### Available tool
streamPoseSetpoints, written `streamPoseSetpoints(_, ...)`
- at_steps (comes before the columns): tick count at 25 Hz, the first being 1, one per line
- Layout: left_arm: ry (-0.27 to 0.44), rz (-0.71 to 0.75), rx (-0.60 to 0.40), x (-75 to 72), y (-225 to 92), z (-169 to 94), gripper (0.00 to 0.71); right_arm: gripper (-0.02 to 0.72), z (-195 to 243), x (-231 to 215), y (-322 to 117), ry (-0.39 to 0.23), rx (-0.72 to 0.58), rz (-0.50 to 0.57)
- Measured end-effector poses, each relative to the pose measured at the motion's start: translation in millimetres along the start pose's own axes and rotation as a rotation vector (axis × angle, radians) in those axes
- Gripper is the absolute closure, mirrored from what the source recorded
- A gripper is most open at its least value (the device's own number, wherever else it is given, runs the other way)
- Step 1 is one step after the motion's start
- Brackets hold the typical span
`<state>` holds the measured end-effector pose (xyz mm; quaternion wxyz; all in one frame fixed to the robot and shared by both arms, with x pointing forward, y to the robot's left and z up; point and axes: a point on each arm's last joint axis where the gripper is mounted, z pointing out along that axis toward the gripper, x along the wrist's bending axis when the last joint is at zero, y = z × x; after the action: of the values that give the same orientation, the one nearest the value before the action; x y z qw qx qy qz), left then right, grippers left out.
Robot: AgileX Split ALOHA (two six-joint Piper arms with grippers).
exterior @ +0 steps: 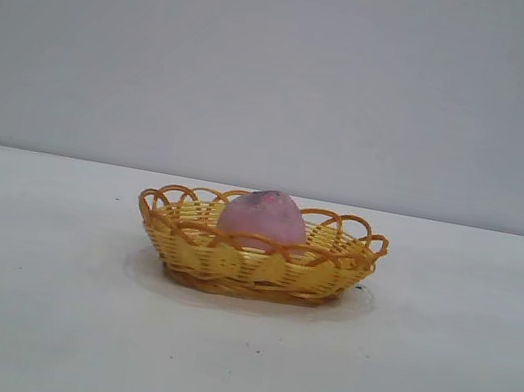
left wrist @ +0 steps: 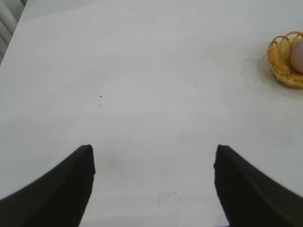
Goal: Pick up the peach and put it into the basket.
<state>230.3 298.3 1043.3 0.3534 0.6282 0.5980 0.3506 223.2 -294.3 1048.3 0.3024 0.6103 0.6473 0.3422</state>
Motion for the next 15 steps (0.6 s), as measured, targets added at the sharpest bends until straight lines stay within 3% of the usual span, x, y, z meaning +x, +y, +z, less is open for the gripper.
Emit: streamPoseSetpoints(15,0.000,0.000,0.000,0.0,0.0,0.0,0.240,0.342,7.3,-0.1,-1.4,0.004,-0.073,0.014)
